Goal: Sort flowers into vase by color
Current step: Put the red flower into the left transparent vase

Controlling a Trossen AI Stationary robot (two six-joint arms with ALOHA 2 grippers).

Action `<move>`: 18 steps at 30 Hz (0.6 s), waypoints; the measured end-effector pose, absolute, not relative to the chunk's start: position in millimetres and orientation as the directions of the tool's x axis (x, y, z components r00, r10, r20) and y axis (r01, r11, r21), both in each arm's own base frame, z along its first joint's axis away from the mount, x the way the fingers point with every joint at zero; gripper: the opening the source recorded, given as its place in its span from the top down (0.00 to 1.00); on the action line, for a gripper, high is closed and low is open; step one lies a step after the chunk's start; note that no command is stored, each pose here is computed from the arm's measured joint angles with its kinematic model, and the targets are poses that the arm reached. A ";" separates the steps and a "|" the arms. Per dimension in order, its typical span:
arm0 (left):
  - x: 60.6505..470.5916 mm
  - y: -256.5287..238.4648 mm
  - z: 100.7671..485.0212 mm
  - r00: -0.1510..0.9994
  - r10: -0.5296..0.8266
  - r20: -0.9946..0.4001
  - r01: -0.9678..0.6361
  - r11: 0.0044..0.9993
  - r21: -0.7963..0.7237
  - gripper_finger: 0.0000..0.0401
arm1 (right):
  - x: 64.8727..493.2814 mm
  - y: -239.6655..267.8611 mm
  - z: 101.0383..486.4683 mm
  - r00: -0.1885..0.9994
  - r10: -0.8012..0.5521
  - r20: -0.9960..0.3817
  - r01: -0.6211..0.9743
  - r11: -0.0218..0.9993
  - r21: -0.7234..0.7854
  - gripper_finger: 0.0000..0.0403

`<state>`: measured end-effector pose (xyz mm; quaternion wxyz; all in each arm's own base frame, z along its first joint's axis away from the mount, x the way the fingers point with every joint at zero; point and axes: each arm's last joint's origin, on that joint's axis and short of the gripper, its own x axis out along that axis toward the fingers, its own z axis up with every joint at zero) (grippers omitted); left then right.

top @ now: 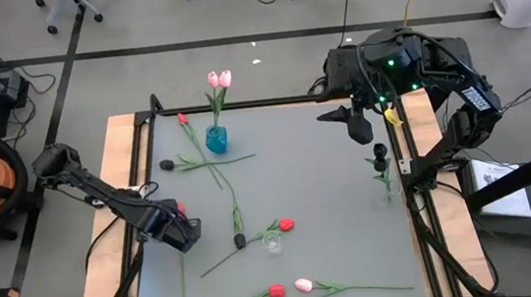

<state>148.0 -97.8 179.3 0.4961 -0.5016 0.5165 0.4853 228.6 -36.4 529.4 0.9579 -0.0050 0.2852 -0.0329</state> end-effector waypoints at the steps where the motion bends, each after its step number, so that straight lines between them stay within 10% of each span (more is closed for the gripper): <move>1: 147.8 -97.6 175.6 0.005 -0.042 -0.999 -1.000 0.026 -0.007 0.65 | 228.6 -36.4 529.4 0.835 -0.066 -0.546 0.060 0.998 -0.028 0.54; 18: 139.0 -92.3 144.0 0.027 -0.070 -0.997 -1.000 0.010 -0.028 0.65 | 228.6 -36.4 529.4 0.835 -0.066 -0.546 0.069 0.998 -0.016 0.54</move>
